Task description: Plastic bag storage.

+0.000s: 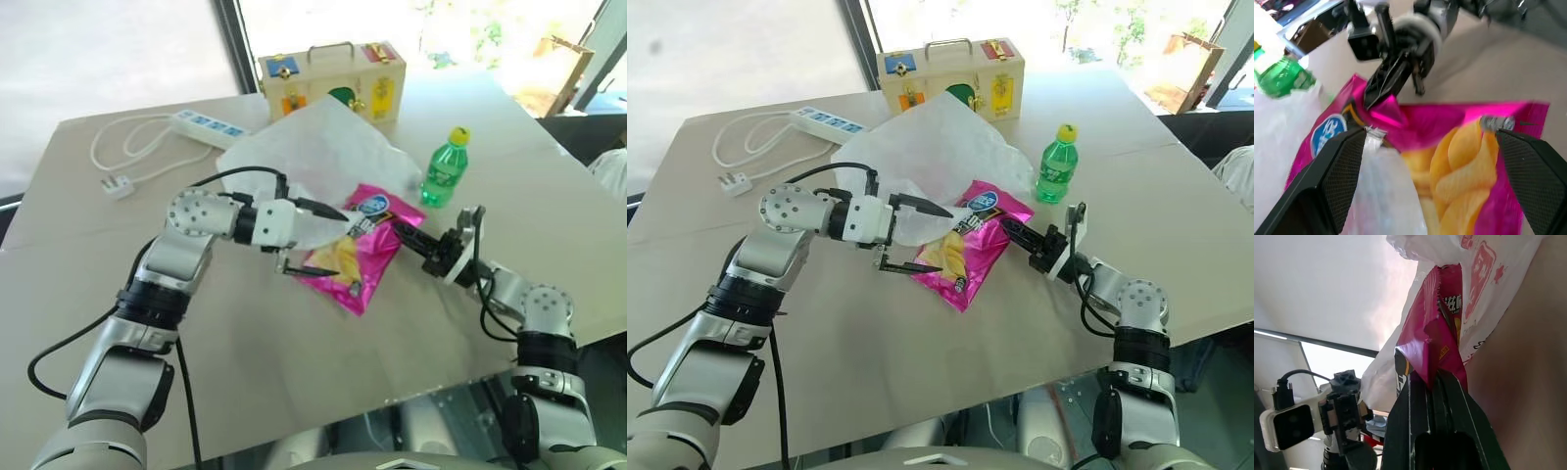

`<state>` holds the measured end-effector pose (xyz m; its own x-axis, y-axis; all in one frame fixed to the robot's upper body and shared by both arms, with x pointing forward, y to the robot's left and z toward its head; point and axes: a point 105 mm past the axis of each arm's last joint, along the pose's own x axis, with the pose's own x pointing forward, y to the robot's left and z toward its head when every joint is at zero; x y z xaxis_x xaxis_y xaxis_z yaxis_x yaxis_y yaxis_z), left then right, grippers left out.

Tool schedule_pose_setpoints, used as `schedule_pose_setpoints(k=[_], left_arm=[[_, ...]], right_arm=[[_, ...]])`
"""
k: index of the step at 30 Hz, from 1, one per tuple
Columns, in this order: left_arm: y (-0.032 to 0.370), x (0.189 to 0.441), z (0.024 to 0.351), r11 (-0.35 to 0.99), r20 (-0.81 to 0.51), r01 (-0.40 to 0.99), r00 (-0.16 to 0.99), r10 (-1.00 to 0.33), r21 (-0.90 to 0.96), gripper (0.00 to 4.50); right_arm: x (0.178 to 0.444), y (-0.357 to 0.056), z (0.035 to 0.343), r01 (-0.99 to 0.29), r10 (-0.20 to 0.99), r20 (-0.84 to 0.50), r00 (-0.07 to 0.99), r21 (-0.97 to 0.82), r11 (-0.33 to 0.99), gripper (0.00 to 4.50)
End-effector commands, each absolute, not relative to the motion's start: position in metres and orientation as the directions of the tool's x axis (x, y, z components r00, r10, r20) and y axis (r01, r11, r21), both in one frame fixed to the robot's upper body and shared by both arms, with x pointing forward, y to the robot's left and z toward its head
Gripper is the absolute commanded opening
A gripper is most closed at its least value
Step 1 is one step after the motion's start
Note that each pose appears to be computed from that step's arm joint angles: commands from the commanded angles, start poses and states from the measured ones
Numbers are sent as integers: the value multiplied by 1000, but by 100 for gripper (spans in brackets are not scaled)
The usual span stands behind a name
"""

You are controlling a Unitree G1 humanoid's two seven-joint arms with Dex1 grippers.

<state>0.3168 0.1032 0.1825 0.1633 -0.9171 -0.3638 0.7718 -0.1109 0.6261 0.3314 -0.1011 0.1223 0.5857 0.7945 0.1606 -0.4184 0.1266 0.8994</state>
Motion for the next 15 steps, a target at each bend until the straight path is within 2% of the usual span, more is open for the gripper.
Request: schedule_pose_setpoints(k=[1,6,10,15], left_arm=[[107,326,192,11,-290,740,277,-916,672,446],[95,330,197,176,-153,725,363,-919,666,446],[88,330,199,214,-112,691,394,-912,690,446],[83,324,211,226,-51,672,366,-929,705,446]], right_arm=[[331,-103,134,-467,788,202,582,876,120,0],[331,-101,132,-467,787,204,582,876,119,0],[331,-100,132,-467,789,204,580,876,117,0],[332,-100,132,-471,789,204,580,874,120,0]])
